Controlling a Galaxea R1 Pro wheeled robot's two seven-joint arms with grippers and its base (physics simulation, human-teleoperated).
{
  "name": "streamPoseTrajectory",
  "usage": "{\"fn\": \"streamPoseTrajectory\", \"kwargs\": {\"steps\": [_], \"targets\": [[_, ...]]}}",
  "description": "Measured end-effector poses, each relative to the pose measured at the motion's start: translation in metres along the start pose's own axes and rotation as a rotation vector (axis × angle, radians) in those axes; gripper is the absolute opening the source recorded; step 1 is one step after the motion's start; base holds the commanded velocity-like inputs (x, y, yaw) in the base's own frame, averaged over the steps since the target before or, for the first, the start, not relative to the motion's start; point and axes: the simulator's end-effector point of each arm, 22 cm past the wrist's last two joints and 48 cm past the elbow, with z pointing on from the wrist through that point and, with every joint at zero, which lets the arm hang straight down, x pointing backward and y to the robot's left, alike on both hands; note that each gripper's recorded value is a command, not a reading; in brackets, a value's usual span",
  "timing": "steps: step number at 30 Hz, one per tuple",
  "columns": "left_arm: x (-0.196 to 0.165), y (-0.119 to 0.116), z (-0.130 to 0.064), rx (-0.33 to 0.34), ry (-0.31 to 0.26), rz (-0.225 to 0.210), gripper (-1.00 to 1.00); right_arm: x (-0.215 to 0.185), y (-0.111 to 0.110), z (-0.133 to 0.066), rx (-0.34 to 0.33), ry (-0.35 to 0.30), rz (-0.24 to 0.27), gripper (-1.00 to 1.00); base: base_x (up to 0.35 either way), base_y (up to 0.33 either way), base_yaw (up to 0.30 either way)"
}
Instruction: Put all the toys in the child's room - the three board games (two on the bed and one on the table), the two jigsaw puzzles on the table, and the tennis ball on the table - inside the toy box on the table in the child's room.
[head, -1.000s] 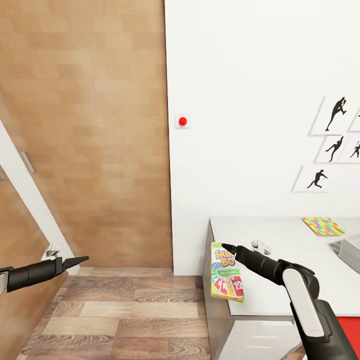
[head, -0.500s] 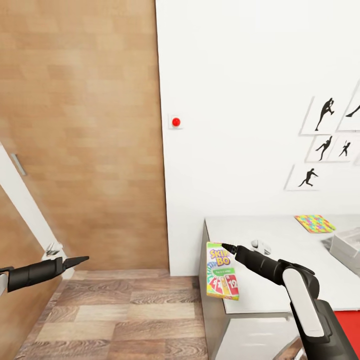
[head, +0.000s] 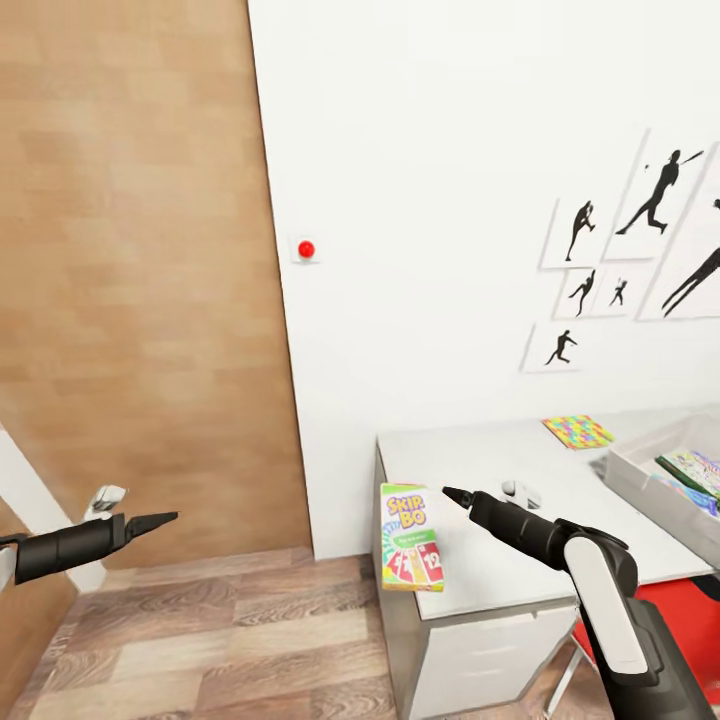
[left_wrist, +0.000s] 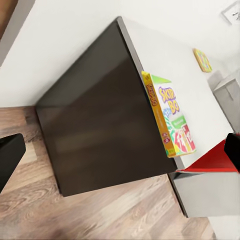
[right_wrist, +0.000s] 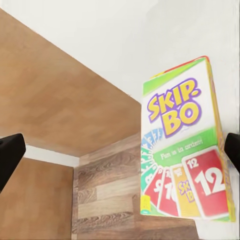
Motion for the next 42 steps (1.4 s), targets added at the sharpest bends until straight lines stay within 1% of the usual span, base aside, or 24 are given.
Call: {"fn": "streamPoseTrajectory", "kwargs": {"steps": [10,13,38,40,42], "targets": [[-0.003,-0.004,-0.003,0.004,-0.008,0.007,1.0,-0.003,0.005,-0.003,-0.007,-0.009,-0.005,1.0,0.0,0.0,-0.221],[-0.004,-0.005,-0.003,0.004,-0.009,0.009,1.0,-0.004,0.005,-0.004,-0.007,-0.011,-0.006,1.0,0.0,0.0,-0.104],[-0.003,-0.005,-0.002,0.004,-0.006,0.011,1.0,-0.007,0.009,-0.006,-0.015,-0.016,-0.011,1.0,0.0,0.0,-0.007],[-0.002,-0.007,0.0,0.008,-0.005,0.01,1.0,-0.007,0.01,-0.007,-0.025,-0.012,-0.008,1.0,0.0,0.0,0.0],[0.002,-0.01,0.006,0.017,-0.003,0.003,1.0,-0.006,0.017,-0.008,-0.058,-0.008,-0.003,1.0,0.0,0.0,0.0]]}}
